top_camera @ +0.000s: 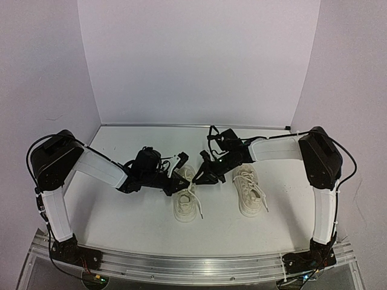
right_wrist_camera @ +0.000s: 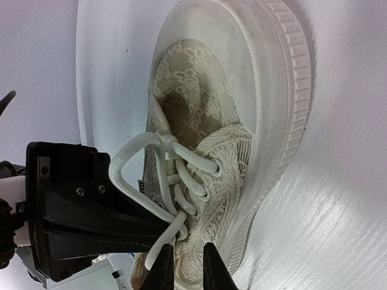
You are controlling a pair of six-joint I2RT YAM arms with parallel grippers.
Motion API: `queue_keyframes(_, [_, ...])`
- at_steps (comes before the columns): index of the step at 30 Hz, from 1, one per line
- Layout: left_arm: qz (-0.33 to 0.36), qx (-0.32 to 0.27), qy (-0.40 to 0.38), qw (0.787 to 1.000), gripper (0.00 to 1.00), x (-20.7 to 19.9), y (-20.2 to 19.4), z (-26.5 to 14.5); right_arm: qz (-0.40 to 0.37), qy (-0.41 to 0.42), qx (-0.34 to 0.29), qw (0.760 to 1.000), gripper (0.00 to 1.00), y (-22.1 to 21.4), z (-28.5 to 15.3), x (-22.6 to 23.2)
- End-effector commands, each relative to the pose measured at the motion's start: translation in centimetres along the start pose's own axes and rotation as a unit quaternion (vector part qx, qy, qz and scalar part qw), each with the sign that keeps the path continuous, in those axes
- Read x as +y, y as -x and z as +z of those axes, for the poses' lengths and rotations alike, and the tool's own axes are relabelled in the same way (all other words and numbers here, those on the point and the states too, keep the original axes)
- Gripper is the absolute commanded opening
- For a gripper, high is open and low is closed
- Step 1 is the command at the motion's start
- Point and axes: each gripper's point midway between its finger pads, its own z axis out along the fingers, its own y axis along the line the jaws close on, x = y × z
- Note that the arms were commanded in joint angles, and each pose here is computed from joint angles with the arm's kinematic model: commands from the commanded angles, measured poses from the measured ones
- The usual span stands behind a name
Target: Tie the shoes
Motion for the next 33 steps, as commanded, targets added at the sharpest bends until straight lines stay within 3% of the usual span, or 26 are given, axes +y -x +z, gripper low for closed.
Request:
queue_keyframes(1, [0.008,-0.006,-0.010,1.000,0.00,-0.2,1.2,0.2,-0.025,0.026,-0.011,0.999,0.15,0.4,-0.7,2.8])
queue_keyframes(19, [0.014,-0.003,-0.018,1.000,0.00,-0.3,1.2,0.6,-0.029,0.050,0.011,0.998,0.16,-0.3,0.5,4.0])
queue_keyframes(33, [-0.003,-0.033,-0.015,0.999,0.00,-0.3,2.2,0.3,0.002,0.051,0.026,0.998,0.16,-1.1,1.4,2.9])
